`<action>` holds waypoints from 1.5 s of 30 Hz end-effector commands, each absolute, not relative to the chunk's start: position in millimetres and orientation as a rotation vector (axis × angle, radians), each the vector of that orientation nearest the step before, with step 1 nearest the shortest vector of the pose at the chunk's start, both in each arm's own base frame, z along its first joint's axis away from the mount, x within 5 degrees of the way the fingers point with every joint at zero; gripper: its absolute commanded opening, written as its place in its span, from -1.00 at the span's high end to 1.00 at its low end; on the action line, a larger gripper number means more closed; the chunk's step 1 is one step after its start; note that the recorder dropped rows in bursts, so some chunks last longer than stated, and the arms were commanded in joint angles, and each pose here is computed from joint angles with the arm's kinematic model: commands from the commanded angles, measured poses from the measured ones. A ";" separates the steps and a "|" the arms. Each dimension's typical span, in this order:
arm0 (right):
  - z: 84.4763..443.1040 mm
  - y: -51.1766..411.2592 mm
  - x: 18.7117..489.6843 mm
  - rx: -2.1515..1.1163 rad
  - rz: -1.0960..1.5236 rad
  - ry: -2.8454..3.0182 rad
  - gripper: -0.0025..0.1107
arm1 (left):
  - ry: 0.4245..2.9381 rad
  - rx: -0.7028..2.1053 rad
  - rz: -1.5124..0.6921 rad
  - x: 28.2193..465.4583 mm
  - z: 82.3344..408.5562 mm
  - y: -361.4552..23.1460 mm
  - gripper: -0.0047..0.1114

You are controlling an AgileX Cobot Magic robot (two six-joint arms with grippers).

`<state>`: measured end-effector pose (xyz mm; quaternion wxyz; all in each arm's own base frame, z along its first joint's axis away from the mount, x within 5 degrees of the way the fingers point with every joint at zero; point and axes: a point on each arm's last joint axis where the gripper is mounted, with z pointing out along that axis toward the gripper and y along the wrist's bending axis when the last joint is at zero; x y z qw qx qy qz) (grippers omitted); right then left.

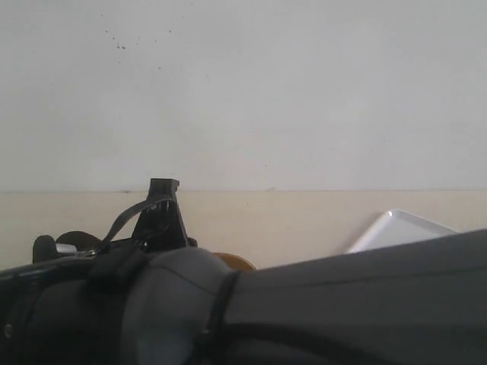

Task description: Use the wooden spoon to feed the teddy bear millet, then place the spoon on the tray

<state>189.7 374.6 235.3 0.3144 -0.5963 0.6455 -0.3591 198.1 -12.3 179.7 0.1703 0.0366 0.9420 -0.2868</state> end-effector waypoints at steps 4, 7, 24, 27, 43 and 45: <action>231.7 362.4 197.3 -1.556 -0.869 1.884 0.96 | 2.662 0.096 -0.831 197.6 181.8 -12.8 0.82; 232.2 356.4 198.4 -1.523 -0.791 2.001 0.96 | 2.661 0.096 -0.829 197.7 181.8 -12.6 0.82; 255.8 246.6 202.8 -1.103 -0.584 2.406 0.96 | 2.661 0.096 -0.829 197.7 181.8 -12.6 0.82; 253.1 218.4 203.1 -0.963 -0.479 2.463 0.96 | 2.661 0.096 -0.829 197.7 181.8 -12.6 0.82; 240.0 121.5 262.7 -0.326 0.049 2.639 0.96 | 2.661 0.096 -0.829 197.7 181.8 -12.6 0.82; 240.9 110.4 269.9 -0.280 0.075 2.625 0.96 | 2.661 0.096 -0.829 197.7 181.8 -12.6 0.82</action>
